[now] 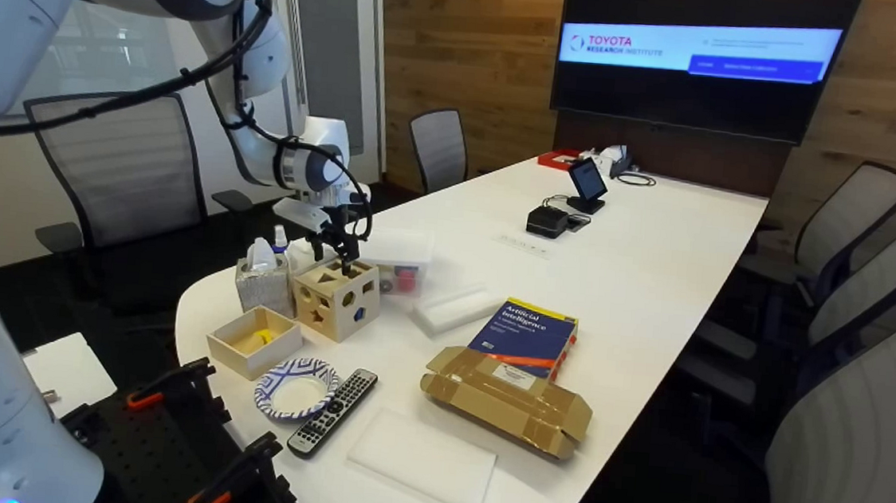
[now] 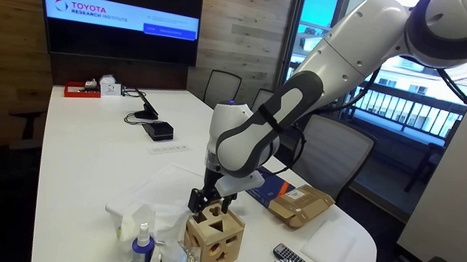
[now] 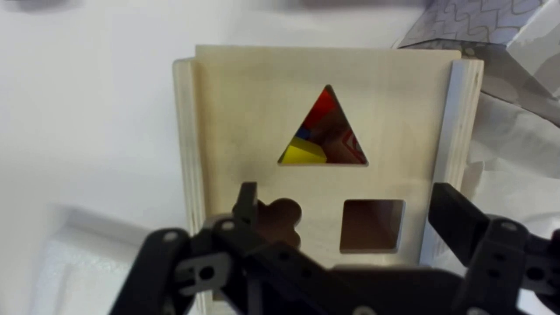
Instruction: Slide the lid on the wooden toy box forwards.
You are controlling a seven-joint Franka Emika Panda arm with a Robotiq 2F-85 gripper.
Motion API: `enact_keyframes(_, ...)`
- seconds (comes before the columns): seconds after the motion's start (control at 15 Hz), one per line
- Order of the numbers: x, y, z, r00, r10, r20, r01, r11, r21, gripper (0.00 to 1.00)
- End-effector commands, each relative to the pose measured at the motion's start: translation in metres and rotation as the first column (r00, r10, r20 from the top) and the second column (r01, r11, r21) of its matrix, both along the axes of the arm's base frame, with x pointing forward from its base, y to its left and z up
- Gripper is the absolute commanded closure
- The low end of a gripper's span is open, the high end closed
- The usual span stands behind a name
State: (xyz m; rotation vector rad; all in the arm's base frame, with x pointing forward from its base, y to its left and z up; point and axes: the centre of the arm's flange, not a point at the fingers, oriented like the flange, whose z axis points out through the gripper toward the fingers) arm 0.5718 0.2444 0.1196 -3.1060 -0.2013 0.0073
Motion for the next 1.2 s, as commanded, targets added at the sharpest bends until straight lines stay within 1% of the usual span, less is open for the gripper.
enact_keyframes(0.0,0.012,0.006,-0.010,1.000,-0.013,0.012,0.012,1.000,0.006,0.00)
enact_keyframes(0.2,0.019,0.005,-0.009,0.999,-0.025,0.035,0.025,1.000,-0.008,0.00)
enact_keyframes(0.47,0.026,0.007,-0.012,0.999,-0.016,0.031,0.016,1.000,-0.006,0.00)
enact_keyframes(0.8,0.025,0.011,-0.024,1.000,-0.025,0.002,0.025,1.000,0.008,0.00)
enact_keyframes(1.13,0.020,0.010,-0.023,0.999,-0.035,-0.034,0.036,0.999,0.027,0.00)
